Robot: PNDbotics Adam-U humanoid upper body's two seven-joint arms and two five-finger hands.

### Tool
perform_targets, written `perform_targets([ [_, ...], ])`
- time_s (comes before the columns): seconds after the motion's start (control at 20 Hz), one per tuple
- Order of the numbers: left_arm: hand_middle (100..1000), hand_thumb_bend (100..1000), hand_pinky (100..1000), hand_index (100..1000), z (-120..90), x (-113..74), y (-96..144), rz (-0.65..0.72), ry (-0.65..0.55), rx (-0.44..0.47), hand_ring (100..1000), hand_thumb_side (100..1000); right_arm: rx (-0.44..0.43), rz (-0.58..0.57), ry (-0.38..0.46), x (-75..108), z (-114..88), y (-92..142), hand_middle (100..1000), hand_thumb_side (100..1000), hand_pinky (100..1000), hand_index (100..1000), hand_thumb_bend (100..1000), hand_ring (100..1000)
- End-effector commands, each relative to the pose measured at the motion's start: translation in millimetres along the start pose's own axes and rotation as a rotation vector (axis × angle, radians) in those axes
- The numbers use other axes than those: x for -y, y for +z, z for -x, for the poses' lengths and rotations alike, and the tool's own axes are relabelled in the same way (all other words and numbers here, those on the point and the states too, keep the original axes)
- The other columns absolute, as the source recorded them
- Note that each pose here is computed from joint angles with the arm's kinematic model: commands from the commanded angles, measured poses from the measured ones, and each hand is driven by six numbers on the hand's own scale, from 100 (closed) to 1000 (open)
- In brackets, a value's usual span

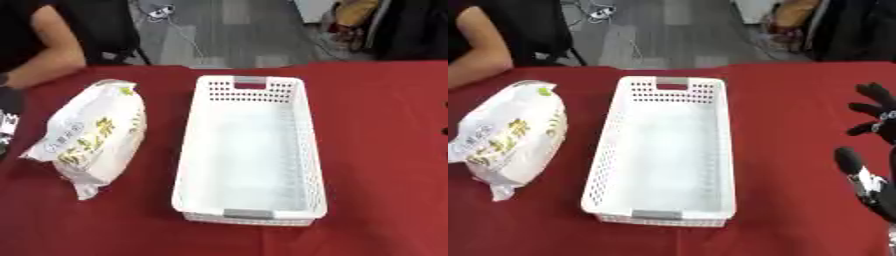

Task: Pick up objects on the table and place them in the box.

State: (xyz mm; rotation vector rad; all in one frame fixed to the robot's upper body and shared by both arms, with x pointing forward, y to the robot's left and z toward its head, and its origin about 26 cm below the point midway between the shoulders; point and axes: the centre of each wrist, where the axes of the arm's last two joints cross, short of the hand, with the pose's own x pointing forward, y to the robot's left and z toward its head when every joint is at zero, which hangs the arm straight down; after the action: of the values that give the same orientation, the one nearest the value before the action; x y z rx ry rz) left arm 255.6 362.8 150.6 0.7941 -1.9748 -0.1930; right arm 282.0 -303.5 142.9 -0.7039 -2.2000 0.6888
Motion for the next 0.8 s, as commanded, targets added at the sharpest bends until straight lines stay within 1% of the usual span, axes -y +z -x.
perform_targets([
  [0.05,1000,980,870,874,-9,-5.7,-6,0.024,-0.051,0.045,855,802,0.017,0.005,0.007,4.5,-2,-4,888,900,559,1000,637,797],
  [0.1,1000,1000,870,875,-10,-6.5,-7,0.036,-0.070,0.052,857,776,0.017,0.004,0.008,4.5,-2,-4,888,901,559,1000,637,797],
  [0.15,1000,1000,870,875,-10,-7.1,-8,0.048,-0.091,0.059,857,779,0.017,0.003,0.008,4.5,-2,-4,888,900,559,1000,637,797],
  [0.2,1000,1000,869,877,-12,-7.8,-10,0.065,-0.116,0.068,858,748,0.017,0.002,0.008,4.5,-2,-4,889,901,559,1000,637,797],
  [0.25,1000,1000,869,876,-12,-8.1,-11,0.080,-0.139,0.074,858,752,0.018,0.002,0.007,4.5,-2,-4,889,901,559,1000,637,797],
  [0.3,995,1000,874,886,-14,-8.6,-12,0.108,-0.174,0.084,864,723,0.018,0.001,0.008,4.6,-2,-4,889,900,559,1000,638,797],
  [0.45,989,1000,874,892,-16,-7.5,-14,0.201,-0.295,0.103,865,726,0.019,-0.001,0.008,4.5,-2,-4,889,900,559,1000,638,797],
  [0.55,987,1000,879,904,-16,-4.7,-14,0.246,-0.361,0.095,870,752,0.020,-0.002,0.007,4.4,-2,-4,889,901,559,1000,638,797],
  [0.8,968,1000,875,916,-16,4.4,-16,0.304,-0.484,0.080,867,772,0.021,-0.004,0.004,4.0,-2,-4,889,900,559,1000,639,797],
])
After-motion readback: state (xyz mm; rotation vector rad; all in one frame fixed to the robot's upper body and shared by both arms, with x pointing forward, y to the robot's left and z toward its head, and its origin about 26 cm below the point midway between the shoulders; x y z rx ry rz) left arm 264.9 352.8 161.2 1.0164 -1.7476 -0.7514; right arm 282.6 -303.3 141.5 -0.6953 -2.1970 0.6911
